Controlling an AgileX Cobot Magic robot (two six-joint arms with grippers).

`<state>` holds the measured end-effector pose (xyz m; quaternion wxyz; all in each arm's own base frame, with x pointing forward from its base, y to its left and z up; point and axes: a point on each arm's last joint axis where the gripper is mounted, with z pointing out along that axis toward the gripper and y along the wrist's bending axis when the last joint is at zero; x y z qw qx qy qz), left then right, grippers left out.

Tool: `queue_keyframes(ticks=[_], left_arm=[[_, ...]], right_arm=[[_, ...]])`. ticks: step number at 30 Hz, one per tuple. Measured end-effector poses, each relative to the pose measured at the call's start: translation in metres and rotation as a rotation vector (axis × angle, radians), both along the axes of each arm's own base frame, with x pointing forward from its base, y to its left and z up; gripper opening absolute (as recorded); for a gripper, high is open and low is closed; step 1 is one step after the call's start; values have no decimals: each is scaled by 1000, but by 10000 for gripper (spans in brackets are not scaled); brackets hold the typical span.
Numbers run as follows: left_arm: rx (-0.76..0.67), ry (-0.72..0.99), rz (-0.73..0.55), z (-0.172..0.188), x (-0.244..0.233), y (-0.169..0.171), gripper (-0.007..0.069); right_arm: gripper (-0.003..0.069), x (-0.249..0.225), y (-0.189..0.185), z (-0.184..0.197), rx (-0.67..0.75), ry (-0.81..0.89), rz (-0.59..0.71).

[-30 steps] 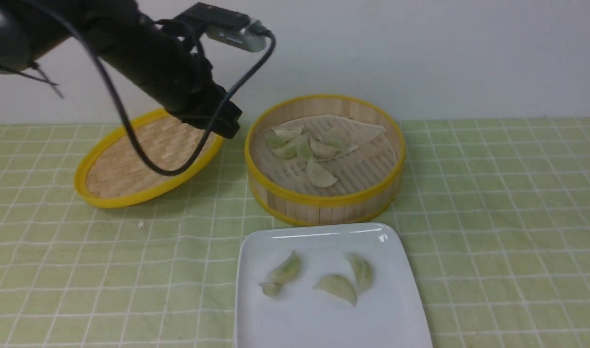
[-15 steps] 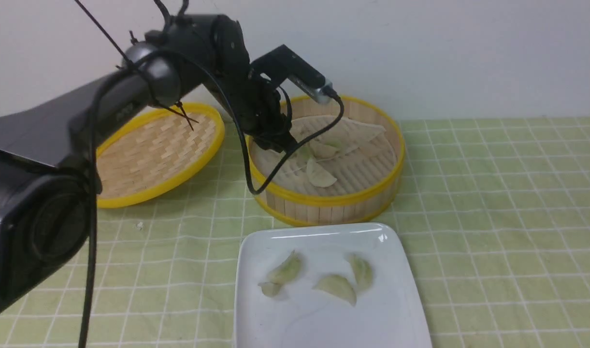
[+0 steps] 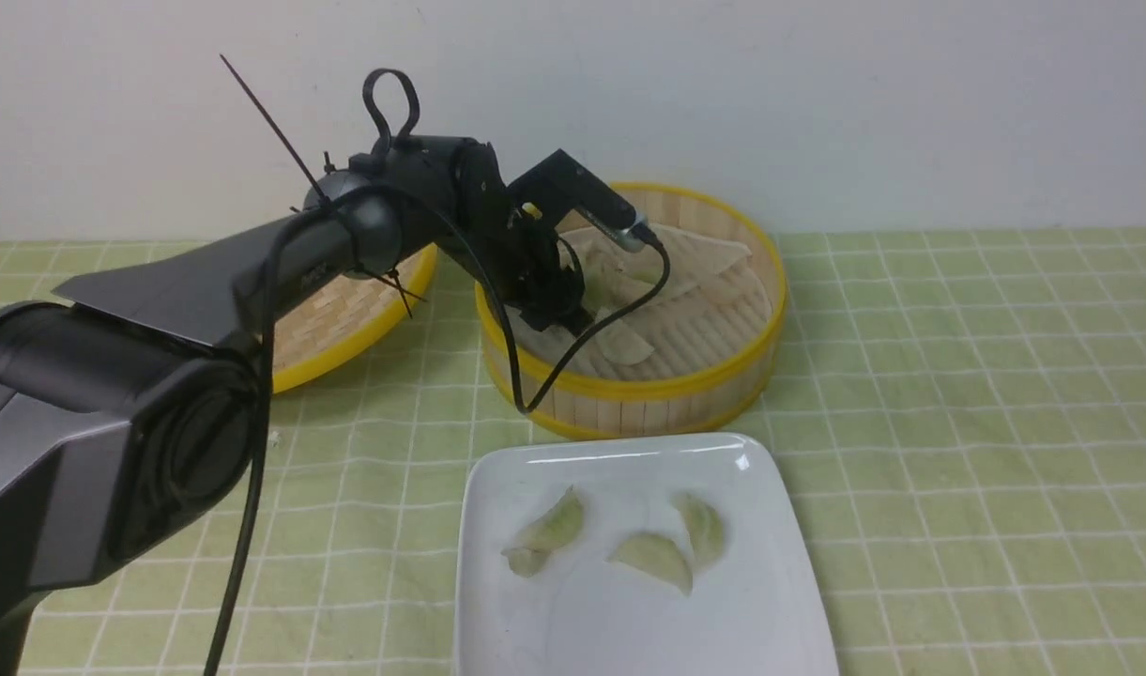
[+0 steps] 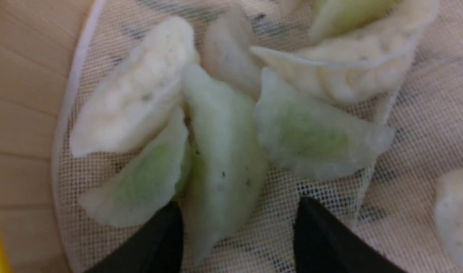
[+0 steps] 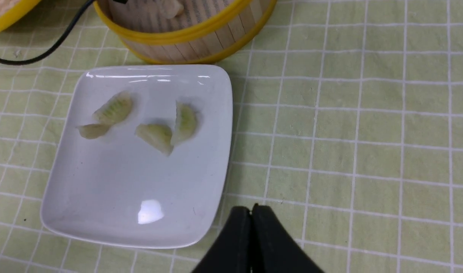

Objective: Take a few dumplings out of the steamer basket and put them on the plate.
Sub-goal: Use the left arm to grab a dumpling from the steamer, then use the left arm to put the dumpling into the plate

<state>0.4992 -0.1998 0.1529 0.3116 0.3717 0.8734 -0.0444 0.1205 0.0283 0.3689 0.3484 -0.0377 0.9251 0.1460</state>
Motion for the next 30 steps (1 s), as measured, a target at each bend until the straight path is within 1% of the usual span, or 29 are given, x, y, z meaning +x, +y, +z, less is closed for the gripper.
queue_keyframes(ticks=[1, 2, 4, 5, 6, 7, 10, 11, 16, 17, 18, 19, 21, 25, 30], left_arm=[[-2, 2, 1, -1, 0, 0, 325], [-3, 2, -1, -1, 0, -1, 285], [-7, 8, -5, -1, -2, -4, 179], [-7, 9, -12, -1, -3, -7, 102], [-2, 5, -19, 1, -3, -8, 64], [3, 8, -23, 2, -3, -9, 53], [17, 33, -37, 10, -4, -9, 46], [25, 51, -44, 18, -6, -8, 46], [20, 51, -37, 73, -16, -5, 46], [12, 39, -28, 90, -19, -3, 46], [13, 40, -27, 92, -20, -3, 46], [10, 30, -20, 108, -24, 0, 46], [12, 33, -17, 127, -32, 3, 46], [25, 58, -21, 136, -39, 6, 46], [43, 116, -30, 134, -44, 7, 46]], right_arm=[[-10, 0, 0, 0, 0, 6, 2], [-10, -1, 0, -1, 0, 10, 4], [-10, -1, 0, -1, -1, 17, 6], [-10, -2, 0, -1, 0, 21, 7], [-10, -2, 0, -1, 0, 23, 8], [-10, -2, 0, -1, -1, 25, 8], [-10, -2, 0, -2, -1, 29, 10], [-10, -2, 1, -2, -1, 32, 11], [-10, -3, 2, -2, 10, 36, 15], [-10, -3, 2, -2, 15, 36, 17], [-10, -3, 2, -2, 15, 36, 17], [-10, -3, 2, -2, 18, 36, 18], [-10, -3, 2, -1, 19, 36, 18], [-10, -3, 2, -1, 20, 36, 18], [-10, -3, 3, -1, 23, 36, 19]])
